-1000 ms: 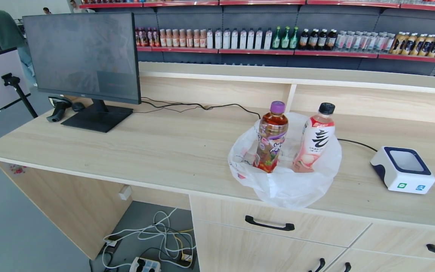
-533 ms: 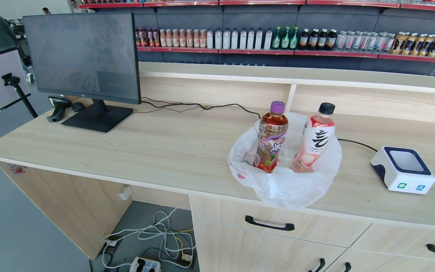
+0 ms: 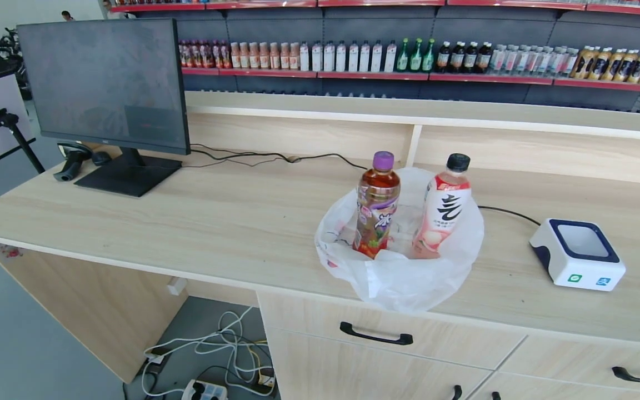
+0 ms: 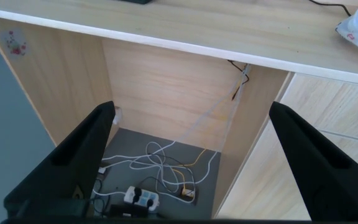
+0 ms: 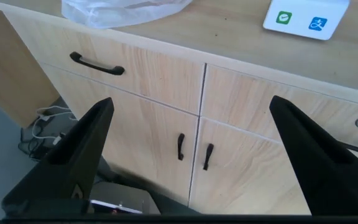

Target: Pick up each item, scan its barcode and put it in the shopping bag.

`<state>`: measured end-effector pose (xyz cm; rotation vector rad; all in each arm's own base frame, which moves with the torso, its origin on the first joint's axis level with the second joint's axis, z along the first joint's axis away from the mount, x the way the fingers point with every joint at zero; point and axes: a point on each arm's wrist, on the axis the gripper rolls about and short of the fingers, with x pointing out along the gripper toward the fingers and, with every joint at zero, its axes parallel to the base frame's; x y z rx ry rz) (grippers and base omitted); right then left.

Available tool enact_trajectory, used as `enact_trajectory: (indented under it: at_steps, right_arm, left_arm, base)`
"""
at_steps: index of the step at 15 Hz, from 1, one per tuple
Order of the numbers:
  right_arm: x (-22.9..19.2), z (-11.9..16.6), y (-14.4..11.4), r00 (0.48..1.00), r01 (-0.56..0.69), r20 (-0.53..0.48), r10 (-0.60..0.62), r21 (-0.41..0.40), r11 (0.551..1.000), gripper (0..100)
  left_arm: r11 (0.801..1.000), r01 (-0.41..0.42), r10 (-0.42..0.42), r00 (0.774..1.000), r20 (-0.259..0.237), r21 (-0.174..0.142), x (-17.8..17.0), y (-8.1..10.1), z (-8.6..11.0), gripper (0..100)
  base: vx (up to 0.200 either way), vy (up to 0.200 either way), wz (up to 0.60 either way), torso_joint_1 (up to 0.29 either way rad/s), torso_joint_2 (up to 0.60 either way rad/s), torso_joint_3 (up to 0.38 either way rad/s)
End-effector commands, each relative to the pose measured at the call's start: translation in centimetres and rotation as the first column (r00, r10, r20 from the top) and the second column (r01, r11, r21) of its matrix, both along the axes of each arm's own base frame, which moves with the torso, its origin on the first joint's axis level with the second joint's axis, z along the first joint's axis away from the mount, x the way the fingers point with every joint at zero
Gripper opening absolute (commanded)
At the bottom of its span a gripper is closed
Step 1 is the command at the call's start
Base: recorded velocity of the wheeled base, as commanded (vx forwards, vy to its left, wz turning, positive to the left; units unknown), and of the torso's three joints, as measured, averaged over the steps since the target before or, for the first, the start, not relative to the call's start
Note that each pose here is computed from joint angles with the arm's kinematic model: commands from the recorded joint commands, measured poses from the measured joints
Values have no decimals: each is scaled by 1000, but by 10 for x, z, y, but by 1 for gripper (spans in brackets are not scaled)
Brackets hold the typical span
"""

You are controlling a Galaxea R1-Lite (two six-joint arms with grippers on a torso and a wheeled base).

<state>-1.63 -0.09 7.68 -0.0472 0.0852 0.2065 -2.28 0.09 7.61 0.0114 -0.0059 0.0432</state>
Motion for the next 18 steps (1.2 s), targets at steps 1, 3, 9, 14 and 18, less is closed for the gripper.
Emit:
enact_trajectory:
  at_steps: [1,3,9,14,18]
  right_arm:
    - [1,0,0,1000,-25,-9,25,0,1000,100]
    - [1,0,-2,993,-114,-12,114,-1,993,100]
    - [-6,-2,-6,973,-217,85,216,13,976,100]
    - [-6,-2,-6,972,-219,88,218,0,976,100]
    - [-6,-2,-6,972,-219,88,218,-2,976,100]
  left_arm:
    - [1000,0,0,1000,0,1,0,0,0,100]
    - [1000,0,0,1000,0,1,0,0,0,100]
    - [1000,0,0,1000,0,-1,0,0,0,100]
    - [1000,0,0,1000,0,-1,0,0,0,100]
    - [1000,0,0,1000,0,-1,0,0,0,100]
  base:
    - [-200,0,-600,2,7,7]
    - [-200,0,-600,5,2,5]
    - [-200,0,-400,5,3,1]
    - [-120,0,0,0,0,1]
    - [0,0,0,0,0,0]
